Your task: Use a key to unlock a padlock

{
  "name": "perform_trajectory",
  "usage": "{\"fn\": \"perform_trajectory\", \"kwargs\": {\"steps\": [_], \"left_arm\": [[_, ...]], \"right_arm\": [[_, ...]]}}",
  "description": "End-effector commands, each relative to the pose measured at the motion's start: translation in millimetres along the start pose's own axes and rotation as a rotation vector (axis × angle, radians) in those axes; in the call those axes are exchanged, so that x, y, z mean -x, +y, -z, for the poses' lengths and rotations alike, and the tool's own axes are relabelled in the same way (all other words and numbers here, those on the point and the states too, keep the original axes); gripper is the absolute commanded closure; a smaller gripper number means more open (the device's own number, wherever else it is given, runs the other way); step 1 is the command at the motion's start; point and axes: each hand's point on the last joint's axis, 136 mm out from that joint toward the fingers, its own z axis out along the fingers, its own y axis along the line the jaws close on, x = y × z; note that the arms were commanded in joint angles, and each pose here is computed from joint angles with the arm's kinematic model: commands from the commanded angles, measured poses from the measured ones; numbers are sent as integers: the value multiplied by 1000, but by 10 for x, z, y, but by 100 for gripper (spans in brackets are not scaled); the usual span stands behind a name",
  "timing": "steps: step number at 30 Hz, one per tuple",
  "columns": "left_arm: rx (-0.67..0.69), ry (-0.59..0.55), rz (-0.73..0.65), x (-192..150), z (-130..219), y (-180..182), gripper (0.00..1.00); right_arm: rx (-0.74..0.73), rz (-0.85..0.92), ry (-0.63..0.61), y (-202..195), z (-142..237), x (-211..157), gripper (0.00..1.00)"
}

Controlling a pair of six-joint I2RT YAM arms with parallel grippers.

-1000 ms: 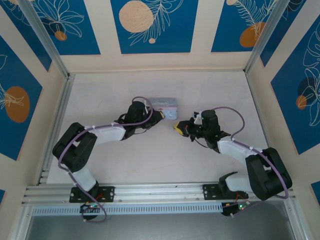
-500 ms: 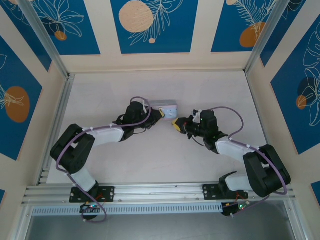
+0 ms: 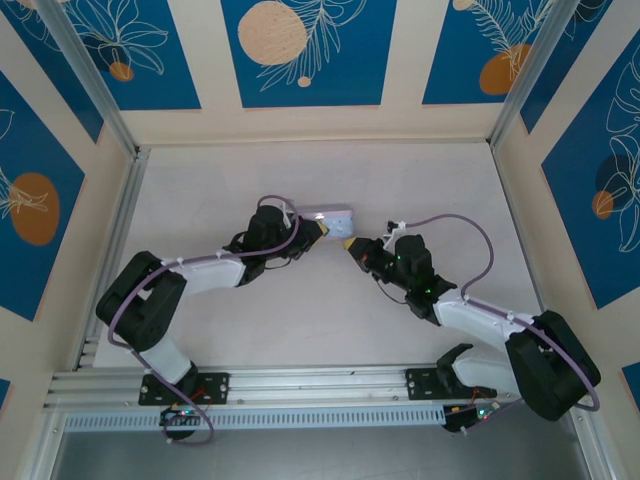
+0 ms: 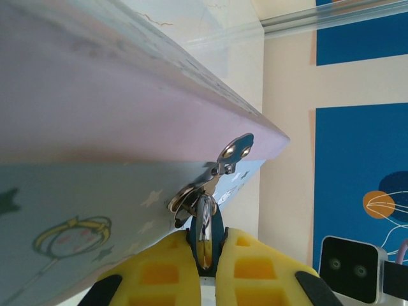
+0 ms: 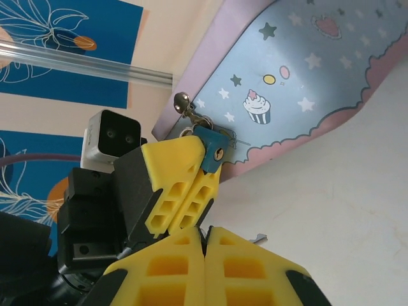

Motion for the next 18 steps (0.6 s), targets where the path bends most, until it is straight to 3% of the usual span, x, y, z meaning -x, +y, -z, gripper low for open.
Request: {"fn": "perform_trajectory", "kwargs": {"steps": [1, 14, 18], "left_arm": [[-76, -49, -13, 123, 98, -228, 100], [-71, -51, -14, 128, 94, -214, 100], [-73, -53, -14, 134, 94, -226, 100]], "right_arm": [[-43, 118, -68, -99, 64, 66, 100], [7, 332, -69, 154, 194, 33, 100], [-15, 307, -63, 141, 194, 45, 100]]}}
